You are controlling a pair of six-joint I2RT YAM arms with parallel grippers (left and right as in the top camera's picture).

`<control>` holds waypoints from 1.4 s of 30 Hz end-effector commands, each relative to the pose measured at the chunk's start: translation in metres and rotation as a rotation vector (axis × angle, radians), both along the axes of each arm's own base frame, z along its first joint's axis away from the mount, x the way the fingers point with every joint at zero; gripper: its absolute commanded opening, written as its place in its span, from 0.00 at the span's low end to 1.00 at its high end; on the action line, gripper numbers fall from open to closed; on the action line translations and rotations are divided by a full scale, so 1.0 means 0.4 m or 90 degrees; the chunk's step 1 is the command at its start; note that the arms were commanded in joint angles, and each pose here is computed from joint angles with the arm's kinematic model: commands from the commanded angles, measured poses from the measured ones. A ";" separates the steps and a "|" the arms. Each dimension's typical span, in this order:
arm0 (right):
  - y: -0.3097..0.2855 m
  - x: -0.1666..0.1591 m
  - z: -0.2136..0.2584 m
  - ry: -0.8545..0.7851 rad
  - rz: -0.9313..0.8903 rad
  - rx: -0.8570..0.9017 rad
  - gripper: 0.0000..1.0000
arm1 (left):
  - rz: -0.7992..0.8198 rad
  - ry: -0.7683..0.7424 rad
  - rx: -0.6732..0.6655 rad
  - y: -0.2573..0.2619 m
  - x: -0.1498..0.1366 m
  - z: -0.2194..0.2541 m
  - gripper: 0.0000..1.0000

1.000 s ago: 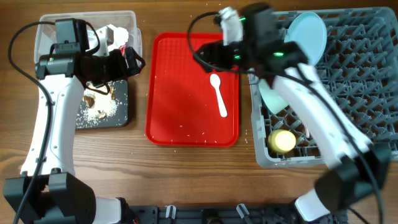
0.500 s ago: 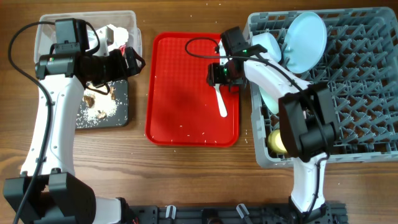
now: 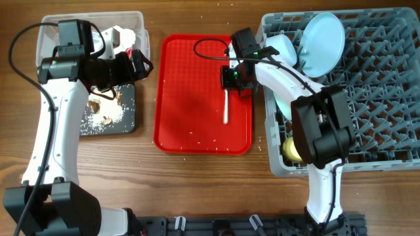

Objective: Sort waste into correct bins and load items into the dishwasher rack

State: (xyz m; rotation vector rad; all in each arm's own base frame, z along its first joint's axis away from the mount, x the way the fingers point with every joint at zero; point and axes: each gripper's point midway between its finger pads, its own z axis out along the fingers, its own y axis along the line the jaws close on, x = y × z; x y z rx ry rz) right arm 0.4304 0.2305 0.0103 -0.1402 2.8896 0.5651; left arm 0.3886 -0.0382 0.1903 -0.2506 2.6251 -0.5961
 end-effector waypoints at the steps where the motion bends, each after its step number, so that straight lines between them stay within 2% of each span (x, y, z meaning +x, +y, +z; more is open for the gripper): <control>1: -0.029 -0.036 -0.086 0.049 -0.007 -0.039 0.04 | 0.000 -0.011 0.001 0.002 0.003 0.014 1.00; 5: -0.025 -0.025 -0.056 0.033 0.003 -0.035 0.04 | 0.000 -0.011 0.001 0.002 0.003 0.014 1.00; 9: -0.013 0.006 0.123 -0.047 0.064 -0.026 0.04 | 0.000 -0.011 0.001 0.002 0.003 0.014 1.00; 11: -0.027 0.013 0.273 -0.111 0.074 -0.028 0.04 | 0.000 -0.011 0.001 0.002 0.003 0.014 1.00; 14: -0.142 -0.005 0.484 -0.214 0.015 -0.099 0.04 | 0.000 -0.011 0.001 0.002 0.003 0.014 1.00; 17: -0.306 -0.057 0.613 -0.274 -0.043 -0.217 0.04 | 0.000 -0.011 0.001 0.002 0.002 0.014 1.00; 19: -0.432 -0.114 0.664 -0.275 -0.070 -0.313 0.04 | 0.000 -0.011 0.001 0.002 0.003 0.014 1.00; 21: -0.538 -0.162 0.666 -0.234 -0.081 -0.393 0.04 | 0.000 -0.011 0.001 0.002 0.003 0.014 1.00; 26: -0.661 -0.218 0.540 -0.107 -0.117 -0.431 0.04 | 0.000 -0.011 0.001 0.002 0.003 0.014 1.00; 30: -0.658 -0.251 0.396 -0.049 0.010 -0.429 0.04 | 0.000 -0.011 0.001 0.002 0.002 0.014 1.00; 34: -0.654 -0.246 0.327 -0.051 0.016 -0.423 0.04 | 0.000 -0.011 0.001 0.002 0.002 0.014 1.00; 35: -0.653 -0.241 0.325 -0.055 0.013 -0.422 0.18 | 0.000 -0.011 0.001 0.002 0.003 0.014 1.00; 36: -0.651 -0.237 0.326 -0.058 0.012 -0.420 0.38 | 0.000 -0.011 0.001 0.002 0.003 0.014 1.00; 37: -0.650 -0.235 0.326 -0.061 0.012 -0.418 0.51 | 0.000 -0.011 0.001 0.002 0.003 0.014 1.00; 39: -0.648 -0.230 0.327 -0.066 0.010 -0.415 0.63 | 0.000 -0.011 0.001 0.002 0.003 0.014 1.00; 42: -0.607 -0.215 0.339 -0.084 0.018 -0.355 0.65 | 0.000 -0.011 0.001 0.002 0.003 0.014 1.00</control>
